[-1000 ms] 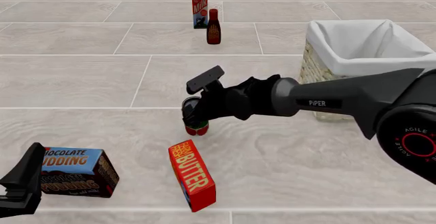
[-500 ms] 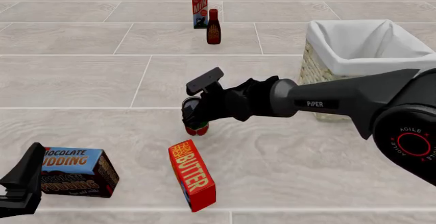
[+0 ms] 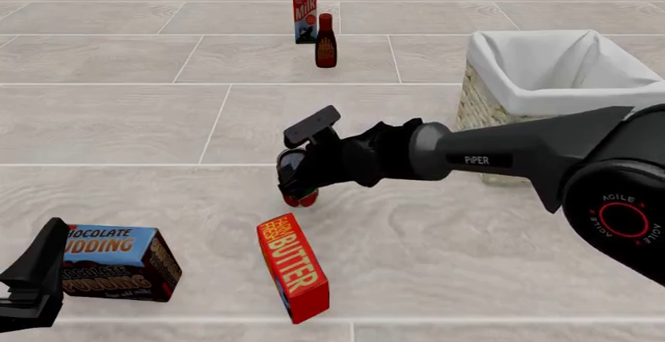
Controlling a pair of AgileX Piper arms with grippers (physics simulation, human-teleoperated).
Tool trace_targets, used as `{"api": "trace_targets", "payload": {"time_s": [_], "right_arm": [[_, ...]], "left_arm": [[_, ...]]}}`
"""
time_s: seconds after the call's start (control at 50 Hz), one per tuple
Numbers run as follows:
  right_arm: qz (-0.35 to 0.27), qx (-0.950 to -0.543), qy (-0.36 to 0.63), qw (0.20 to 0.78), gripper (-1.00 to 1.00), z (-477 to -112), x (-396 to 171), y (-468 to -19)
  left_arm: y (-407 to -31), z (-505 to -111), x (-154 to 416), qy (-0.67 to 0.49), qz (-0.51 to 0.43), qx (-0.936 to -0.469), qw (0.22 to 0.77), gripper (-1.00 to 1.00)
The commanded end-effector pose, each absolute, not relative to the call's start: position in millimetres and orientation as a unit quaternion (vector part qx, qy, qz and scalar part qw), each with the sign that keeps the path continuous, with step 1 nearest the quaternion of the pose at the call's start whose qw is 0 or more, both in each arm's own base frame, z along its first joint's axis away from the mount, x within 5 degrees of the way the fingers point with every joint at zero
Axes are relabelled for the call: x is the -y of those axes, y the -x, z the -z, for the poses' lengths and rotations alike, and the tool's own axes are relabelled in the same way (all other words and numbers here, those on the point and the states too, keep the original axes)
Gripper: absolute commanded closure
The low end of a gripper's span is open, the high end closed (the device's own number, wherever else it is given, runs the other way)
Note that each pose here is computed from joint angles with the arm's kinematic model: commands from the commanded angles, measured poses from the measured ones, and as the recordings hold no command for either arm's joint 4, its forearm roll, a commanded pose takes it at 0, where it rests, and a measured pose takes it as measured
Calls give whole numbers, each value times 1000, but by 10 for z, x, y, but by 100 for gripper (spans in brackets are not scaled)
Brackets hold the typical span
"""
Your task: Pick the tomato sauce and place it in the basket.
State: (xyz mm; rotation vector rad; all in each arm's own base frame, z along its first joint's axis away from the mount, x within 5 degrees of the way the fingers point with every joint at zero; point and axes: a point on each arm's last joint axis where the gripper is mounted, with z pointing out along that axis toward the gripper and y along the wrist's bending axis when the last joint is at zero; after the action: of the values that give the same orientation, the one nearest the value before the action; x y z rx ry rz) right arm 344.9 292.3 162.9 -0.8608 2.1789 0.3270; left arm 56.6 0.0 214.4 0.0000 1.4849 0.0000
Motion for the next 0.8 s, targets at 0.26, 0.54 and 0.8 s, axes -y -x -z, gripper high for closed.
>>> {"api": "trace_targets", "payload": {"time_s": [0.26, 0.54, 0.8], "right_arm": [[-121, -856, 335, 374, 100, -1569, -2880, -3510], [-121, -854, 330, 383, 100, -1679, -2810, -3506], [-121, -847, 319, 408, 100, -1966, -2652, -3493]], "left_arm": [[-566, -2144, 0, 0, 0, -676, 737, -100], [-566, -2144, 0, 0, 0, -676, 737, -100], [-566, -2144, 0, 0, 0, -676, 737, -100]]}}
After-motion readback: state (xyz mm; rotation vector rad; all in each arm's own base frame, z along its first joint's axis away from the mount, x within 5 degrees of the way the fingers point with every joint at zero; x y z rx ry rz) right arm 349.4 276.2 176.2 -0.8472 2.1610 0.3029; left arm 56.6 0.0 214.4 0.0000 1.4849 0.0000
